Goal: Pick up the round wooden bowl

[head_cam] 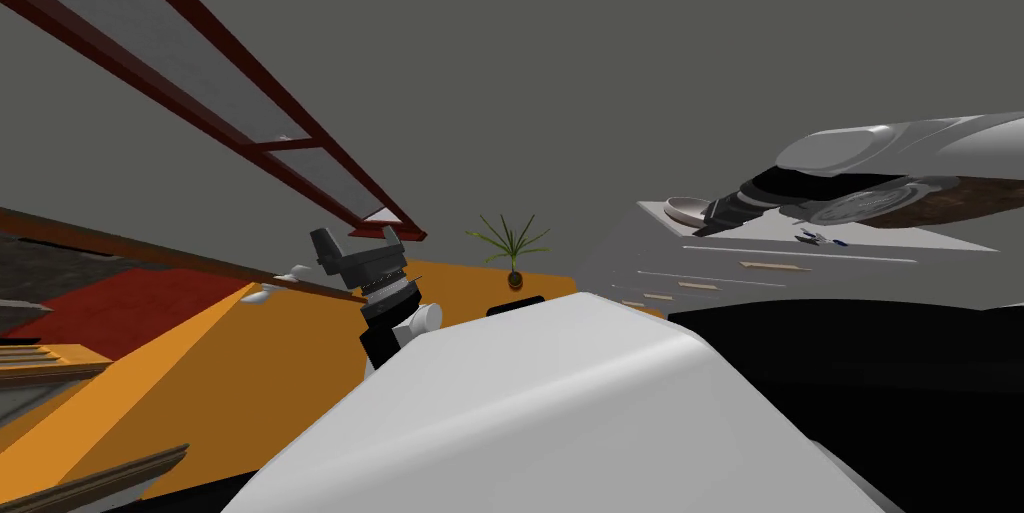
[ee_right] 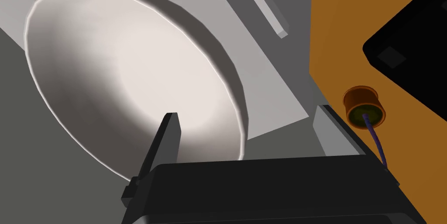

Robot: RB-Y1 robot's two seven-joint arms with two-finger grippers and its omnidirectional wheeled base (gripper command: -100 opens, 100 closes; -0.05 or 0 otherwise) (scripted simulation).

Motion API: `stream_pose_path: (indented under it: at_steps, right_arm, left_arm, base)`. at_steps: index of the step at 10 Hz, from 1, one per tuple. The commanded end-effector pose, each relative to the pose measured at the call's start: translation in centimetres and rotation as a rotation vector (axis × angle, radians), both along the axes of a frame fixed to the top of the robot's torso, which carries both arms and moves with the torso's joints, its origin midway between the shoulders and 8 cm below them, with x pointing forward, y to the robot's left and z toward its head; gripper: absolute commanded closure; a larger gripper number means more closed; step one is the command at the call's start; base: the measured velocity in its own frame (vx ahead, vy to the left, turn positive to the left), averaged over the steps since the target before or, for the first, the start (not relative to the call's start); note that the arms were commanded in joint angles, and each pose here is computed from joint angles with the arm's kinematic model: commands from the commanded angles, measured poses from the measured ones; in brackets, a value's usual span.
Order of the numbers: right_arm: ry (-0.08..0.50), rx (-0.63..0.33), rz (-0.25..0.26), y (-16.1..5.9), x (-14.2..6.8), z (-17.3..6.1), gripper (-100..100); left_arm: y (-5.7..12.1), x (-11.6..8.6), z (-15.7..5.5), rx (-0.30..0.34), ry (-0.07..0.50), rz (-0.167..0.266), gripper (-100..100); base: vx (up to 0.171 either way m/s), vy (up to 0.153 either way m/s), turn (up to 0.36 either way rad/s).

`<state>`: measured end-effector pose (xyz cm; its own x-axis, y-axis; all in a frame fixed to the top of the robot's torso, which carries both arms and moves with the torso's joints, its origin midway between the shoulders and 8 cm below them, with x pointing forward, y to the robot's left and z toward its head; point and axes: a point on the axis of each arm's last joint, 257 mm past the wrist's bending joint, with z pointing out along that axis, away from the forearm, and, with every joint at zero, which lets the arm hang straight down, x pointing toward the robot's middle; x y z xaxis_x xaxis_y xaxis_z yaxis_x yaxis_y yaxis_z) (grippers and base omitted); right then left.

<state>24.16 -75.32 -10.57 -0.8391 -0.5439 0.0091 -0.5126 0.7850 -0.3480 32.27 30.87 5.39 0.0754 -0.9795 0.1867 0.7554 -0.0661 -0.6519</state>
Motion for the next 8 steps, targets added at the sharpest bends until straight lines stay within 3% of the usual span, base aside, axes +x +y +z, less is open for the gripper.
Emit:
stream_pose_path:
  at_steps: [1,6,8]
  right_arm:
    - [-0.003,0.001,-0.02,0.06,0.08,-0.08,-100]
    - [-0.005,-0.006,-0.085,0.51,0.4,-0.69,-100]
    - [-0.006,-0.005,-0.085,0.49,0.38,-0.67,-100]
  left_arm:
    - [0.0,0.0,0.0,0.0,0.0,0.0,0]
    - [0.0,0.0,0.0,0.0,0.0,0.0,0]
    - [0.0,0.0,0.0,0.0,0.0,0.0,0]
  base:
    - [-0.089,-0.043,0.101]
    - [-0.103,-0.033,0.131]
    - [-0.066,-0.018,0.052]
